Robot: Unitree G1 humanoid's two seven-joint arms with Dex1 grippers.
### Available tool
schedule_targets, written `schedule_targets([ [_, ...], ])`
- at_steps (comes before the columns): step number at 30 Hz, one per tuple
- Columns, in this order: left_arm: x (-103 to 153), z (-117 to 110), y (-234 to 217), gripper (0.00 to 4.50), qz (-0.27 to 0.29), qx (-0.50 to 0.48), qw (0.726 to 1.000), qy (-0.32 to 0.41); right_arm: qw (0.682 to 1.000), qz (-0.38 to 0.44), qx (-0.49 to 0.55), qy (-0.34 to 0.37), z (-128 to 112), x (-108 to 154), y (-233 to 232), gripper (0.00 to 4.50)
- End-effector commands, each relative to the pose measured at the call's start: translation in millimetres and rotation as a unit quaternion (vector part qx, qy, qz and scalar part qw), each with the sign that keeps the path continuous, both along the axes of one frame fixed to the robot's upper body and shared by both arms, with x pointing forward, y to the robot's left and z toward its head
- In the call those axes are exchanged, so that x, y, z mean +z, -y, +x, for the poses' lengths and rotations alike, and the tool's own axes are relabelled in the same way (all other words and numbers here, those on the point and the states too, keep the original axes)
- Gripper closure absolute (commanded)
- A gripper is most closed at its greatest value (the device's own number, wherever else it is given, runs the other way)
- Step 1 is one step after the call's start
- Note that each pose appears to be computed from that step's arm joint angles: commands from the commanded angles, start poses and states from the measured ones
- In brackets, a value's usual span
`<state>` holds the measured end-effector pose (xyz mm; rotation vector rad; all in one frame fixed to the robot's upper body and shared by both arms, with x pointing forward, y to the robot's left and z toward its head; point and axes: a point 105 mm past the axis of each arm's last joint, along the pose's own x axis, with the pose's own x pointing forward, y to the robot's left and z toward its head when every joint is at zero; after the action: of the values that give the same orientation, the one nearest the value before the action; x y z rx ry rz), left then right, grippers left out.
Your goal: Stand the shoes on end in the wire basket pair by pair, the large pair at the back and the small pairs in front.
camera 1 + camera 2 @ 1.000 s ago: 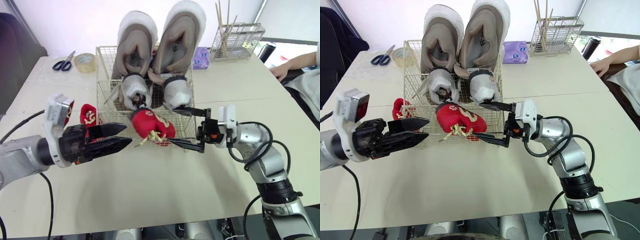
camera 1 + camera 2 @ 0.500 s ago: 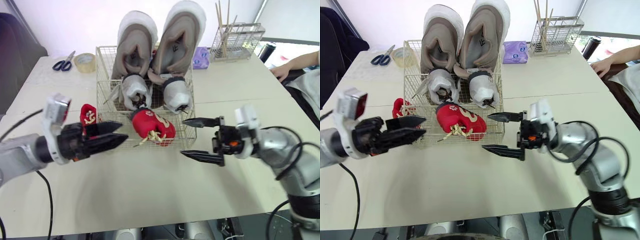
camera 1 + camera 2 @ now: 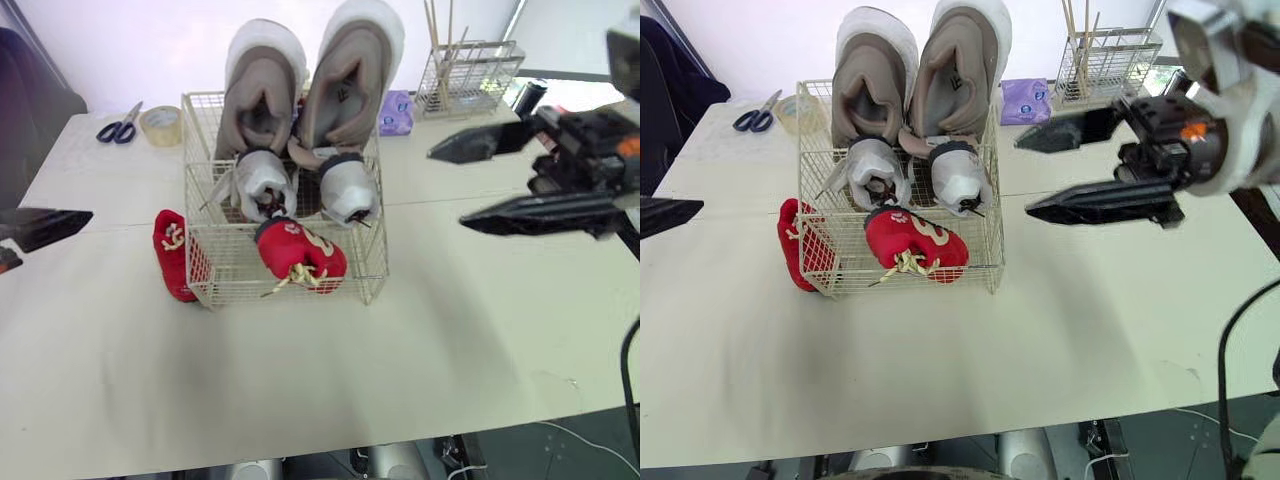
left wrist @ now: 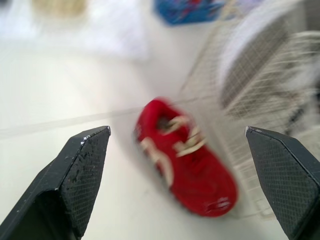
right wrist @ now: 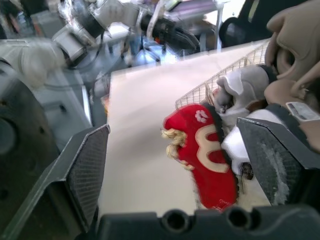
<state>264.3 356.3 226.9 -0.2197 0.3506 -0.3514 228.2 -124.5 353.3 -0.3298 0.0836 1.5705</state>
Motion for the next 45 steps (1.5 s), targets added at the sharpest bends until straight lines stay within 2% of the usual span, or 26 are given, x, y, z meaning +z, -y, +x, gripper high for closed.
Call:
schedule_targets([
  [1,-26.6,5.3,11.2,0.01,-0.048,-0.052,0.997,-0.035,0.998,-0.027,0.049,0.032,-7.7,0.9,-13.2,0.06],
  [10,-75.1,32.0,21.7,0.01,-0.128,-0.106,0.984,-0.070,0.990,-0.084,0.108,0.036,-20.6,-10.6,-16.4,0.06],
  [18,-111.5,59.7,43.8,0.01,-0.162,-0.117,0.976,-0.091,0.987,-0.125,0.099,0.030,-28.5,-8.5,-10.5,0.06],
  [23,-131.5,74.5,59.3,0.01,-0.170,-0.114,0.973,-0.104,0.984,-0.157,0.022,0.075,-8.0,-15.1,-7.8,0.06],
  [28,-134.7,87.6,66.6,0.01,-0.179,-0.099,0.974,-0.098,0.979,-0.162,-0.080,0.099,10.3,-10.9,-7.5,0.06],
  [32,-137.0,90.6,72.1,0.01,-0.183,-0.102,0.973,-0.099,0.973,-0.148,-0.144,0.102,15.5,0.0,-11.8,0.06],
  [44,-149.7,100.1,90.8,0.01,-0.204,-0.094,0.970,-0.093,0.972,-0.159,-0.153,0.082,6.5,7.2,-11.9,0.06],
  [45,-152.0,100.0,91.7,0.25,-0.205,-0.092,0.970,-0.095,0.972,-0.159,-0.152,0.083,6.3,7.2,-12.3,0.02],
])
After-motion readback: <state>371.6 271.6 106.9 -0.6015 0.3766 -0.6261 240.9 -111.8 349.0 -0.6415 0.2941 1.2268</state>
